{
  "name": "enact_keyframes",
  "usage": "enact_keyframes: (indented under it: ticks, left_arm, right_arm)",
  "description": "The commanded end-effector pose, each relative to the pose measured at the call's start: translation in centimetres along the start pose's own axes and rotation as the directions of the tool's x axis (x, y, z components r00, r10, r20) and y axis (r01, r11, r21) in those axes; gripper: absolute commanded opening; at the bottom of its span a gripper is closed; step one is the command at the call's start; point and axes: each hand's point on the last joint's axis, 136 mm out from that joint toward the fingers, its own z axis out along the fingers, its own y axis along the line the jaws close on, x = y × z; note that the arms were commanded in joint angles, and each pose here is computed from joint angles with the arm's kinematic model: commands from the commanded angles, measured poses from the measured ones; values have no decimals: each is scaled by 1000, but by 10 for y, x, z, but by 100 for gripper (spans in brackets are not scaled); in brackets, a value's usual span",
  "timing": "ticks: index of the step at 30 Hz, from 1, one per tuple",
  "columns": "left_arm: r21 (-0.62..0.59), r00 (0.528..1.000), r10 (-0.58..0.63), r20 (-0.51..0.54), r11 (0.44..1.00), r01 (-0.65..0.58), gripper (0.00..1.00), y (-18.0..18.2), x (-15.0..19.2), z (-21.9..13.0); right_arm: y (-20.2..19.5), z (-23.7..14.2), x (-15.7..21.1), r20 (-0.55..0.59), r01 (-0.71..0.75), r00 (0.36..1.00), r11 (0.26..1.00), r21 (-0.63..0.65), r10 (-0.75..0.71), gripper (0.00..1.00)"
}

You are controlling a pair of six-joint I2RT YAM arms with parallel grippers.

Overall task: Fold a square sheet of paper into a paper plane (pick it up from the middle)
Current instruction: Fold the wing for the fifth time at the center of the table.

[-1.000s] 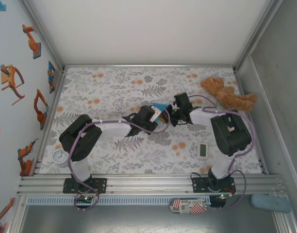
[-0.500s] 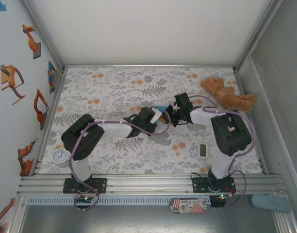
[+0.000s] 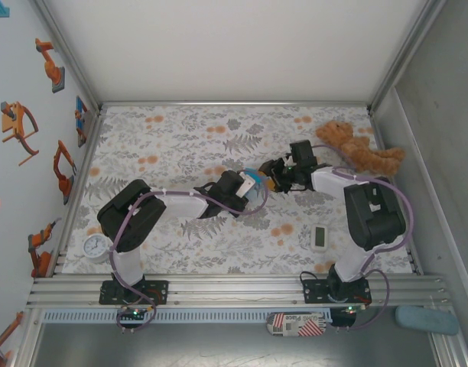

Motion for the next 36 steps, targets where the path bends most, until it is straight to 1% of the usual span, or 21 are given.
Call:
enact_keyframes:
  ticks: [1, 4, 8, 14, 18, 21, 23, 33, 36]
  left_arm:
    - [84, 997, -57, -47, 995, 61, 20, -9, 9, 2]
    - [134, 992, -108, -63, 984, 115, 20, -10, 10, 1]
    - [198, 977, -198, -82, 957, 211, 20, -8, 11, 2]
    - [280, 944, -306, -127, 902, 330, 19, -7, 9, 3]
    - [291, 926, -341, -162, 880, 375, 19, -5, 11, 6]
    - [304, 906, -375, -194, 856, 419, 19, -5, 10, 7]
    - [310, 893, -397, -211, 839, 446, 19, -5, 10, 7]
    - [298, 850, -465, -249, 798, 524, 19, 2, 15, 12]
    - [293, 836, -484, -259, 785, 545, 20, 3, 16, 15]
  right_arm:
    - [-5, -15, -5, 40, 75, 996, 997, 29, -76, 50]
    - [-11, -21, -10, 74, 121, 989, 991, 55, -125, 50]
    - [-19, -28, -12, 102, 182, 976, 978, 98, -192, 51]
    - [-20, -32, -6, 98, 268, 956, 959, 87, -276, 51]
    - [-20, -28, 0, 79, 329, 940, 943, 45, -332, 51]
    - [-17, -22, 8, 43, 377, 925, 926, -4, -377, 48]
    - [-15, -18, 12, 31, 404, 914, 914, -20, -404, 49]
    - [-20, 8, 21, -45, 497, 868, 868, 29, -495, 56]
    - [-17, 13, 21, -45, 522, 853, 852, 39, -520, 58]
